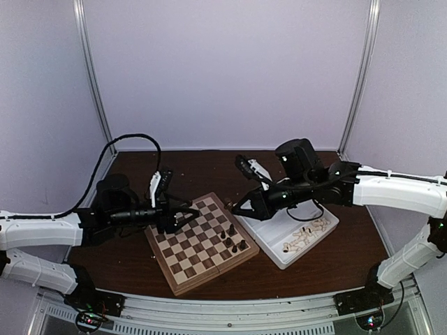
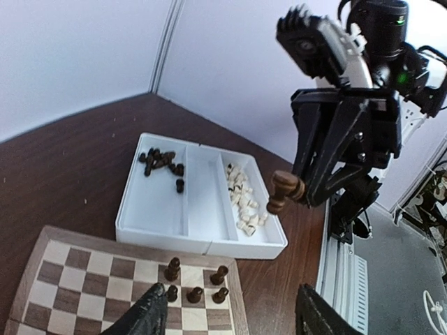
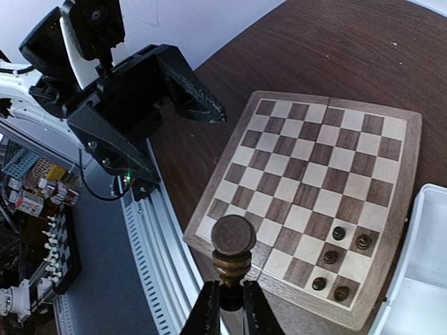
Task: Set up the chess pieces on the board
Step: Pick up the chess piece from the storage box.
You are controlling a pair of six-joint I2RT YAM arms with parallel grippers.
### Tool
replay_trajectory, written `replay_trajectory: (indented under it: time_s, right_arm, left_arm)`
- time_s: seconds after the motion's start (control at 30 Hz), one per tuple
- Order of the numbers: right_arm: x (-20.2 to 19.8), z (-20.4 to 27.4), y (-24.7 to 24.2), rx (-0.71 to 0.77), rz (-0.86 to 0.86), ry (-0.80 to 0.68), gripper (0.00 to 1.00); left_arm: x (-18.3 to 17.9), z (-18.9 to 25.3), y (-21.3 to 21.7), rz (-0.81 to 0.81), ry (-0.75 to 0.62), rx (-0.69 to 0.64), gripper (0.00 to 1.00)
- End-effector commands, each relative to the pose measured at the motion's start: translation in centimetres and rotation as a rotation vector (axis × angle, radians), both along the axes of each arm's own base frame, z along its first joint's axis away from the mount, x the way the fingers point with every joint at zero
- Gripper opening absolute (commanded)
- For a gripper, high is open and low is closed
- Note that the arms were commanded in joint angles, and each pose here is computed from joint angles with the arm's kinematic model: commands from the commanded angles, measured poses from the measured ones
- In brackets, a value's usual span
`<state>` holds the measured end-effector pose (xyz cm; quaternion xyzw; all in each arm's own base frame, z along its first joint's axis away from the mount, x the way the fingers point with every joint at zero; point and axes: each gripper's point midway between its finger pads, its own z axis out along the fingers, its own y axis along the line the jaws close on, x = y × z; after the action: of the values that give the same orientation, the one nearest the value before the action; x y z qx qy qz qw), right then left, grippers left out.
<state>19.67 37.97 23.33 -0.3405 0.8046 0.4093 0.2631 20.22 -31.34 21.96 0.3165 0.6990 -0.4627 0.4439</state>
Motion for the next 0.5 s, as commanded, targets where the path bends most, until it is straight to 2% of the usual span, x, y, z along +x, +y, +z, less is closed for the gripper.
replay_trajectory:
  time_s: [0.0, 0.2, 0.47]
  right_arm:
    - [-1.4, 5.5, 1.9, 0.175, 0.029, 0.016, 0.11]
    - [-2.8, 8.4, 3.5, 0.264, 0.062, 0.013, 0.11]
    - [-3.8, 10.1, 4.9, 0.342, 0.063, 0.007, 0.11]
  left_arm:
    - [-1.1, 6.2, 0.1, -0.062, -0.344, -0.144, 0.62]
    - [-1.7, 8.0, -0.2, -0.099, -0.489, -0.172, 0.57]
    - [-2.0, 8.9, -0.5, -0.125, -0.544, -0.199, 0.52]
